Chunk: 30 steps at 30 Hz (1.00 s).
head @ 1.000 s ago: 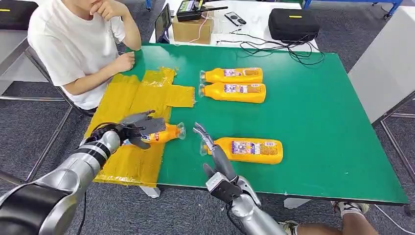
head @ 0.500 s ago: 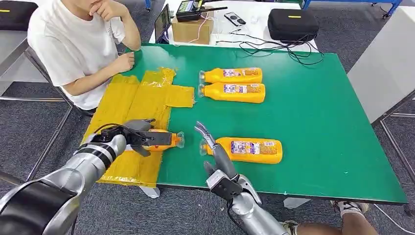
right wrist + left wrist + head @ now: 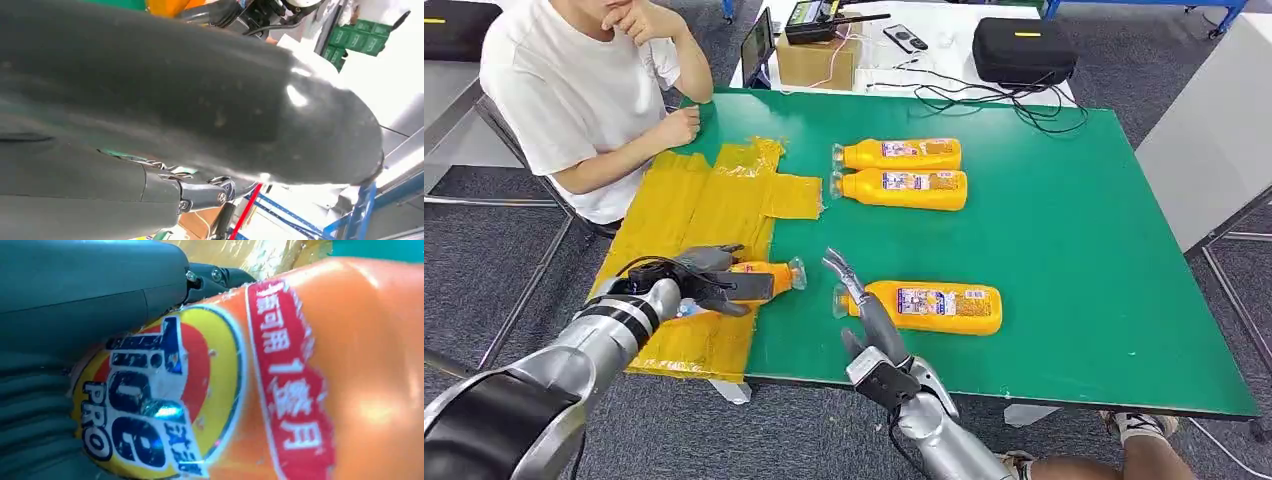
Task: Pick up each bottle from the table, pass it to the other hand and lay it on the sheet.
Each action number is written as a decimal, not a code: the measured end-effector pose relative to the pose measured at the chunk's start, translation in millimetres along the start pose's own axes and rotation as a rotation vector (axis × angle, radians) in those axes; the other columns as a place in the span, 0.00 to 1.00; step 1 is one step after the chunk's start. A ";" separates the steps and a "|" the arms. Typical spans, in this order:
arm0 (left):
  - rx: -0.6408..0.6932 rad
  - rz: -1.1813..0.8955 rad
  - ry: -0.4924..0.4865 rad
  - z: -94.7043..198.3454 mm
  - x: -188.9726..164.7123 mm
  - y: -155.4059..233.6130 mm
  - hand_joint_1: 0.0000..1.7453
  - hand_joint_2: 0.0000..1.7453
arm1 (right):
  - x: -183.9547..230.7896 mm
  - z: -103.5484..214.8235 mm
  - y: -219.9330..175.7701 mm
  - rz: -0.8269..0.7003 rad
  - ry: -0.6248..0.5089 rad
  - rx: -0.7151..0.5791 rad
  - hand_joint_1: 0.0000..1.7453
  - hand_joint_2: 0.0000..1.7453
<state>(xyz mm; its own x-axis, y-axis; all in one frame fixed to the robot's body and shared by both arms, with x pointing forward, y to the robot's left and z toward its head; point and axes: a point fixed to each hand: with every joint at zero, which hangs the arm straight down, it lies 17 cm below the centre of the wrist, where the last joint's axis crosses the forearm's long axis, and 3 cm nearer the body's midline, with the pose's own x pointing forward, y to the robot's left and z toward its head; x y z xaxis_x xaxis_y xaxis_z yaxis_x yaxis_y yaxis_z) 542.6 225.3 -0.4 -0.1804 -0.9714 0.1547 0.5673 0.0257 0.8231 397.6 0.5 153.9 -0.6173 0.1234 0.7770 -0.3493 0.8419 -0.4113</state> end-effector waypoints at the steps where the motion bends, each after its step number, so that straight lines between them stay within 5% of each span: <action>1: 0.002 0.006 0.000 0.0 0.3 0.2 0.00 0.00 | 0.0 0.0 -0.1 0.000 0.000 -0.001 0.00 0.00; 20: 0.031 -0.080 0.009 -0.3 -6.5 4.2 0.00 0.00 | -2.0 3.5 0.0 0.009 0.006 -0.004 0.00 0.00; 21: 0.033 -0.097 0.008 -0.3 -6.7 4.3 0.00 1.00 | -2.0 3.9 0.0 0.010 0.006 -0.003 0.00 0.00; 23: 0.032 -0.132 0.005 -0.1 -8.1 3.8 0.00 1.00 | -1.7 4.8 0.1 0.011 0.005 -0.003 0.00 0.00; 24: 0.022 -0.151 0.001 0.4 -9.4 1.9 0.00 0.00 | -1.7 5.1 0.2 0.011 0.005 -0.003 0.00 0.00; 30: 0.032 -0.165 0.022 0.3 -13.4 3.5 0.00 0.00 | -3.1 9.0 1.4 0.013 0.011 -0.003 0.00 0.00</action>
<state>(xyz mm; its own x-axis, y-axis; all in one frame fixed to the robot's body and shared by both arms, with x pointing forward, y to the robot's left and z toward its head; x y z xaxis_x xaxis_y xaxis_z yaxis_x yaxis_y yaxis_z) 546.8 238.5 0.6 -0.2510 -0.9680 0.0039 0.5057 -0.1277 0.8532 392.7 -3.5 146.6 -0.6142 0.1405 0.7766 -0.3386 0.8419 -0.4201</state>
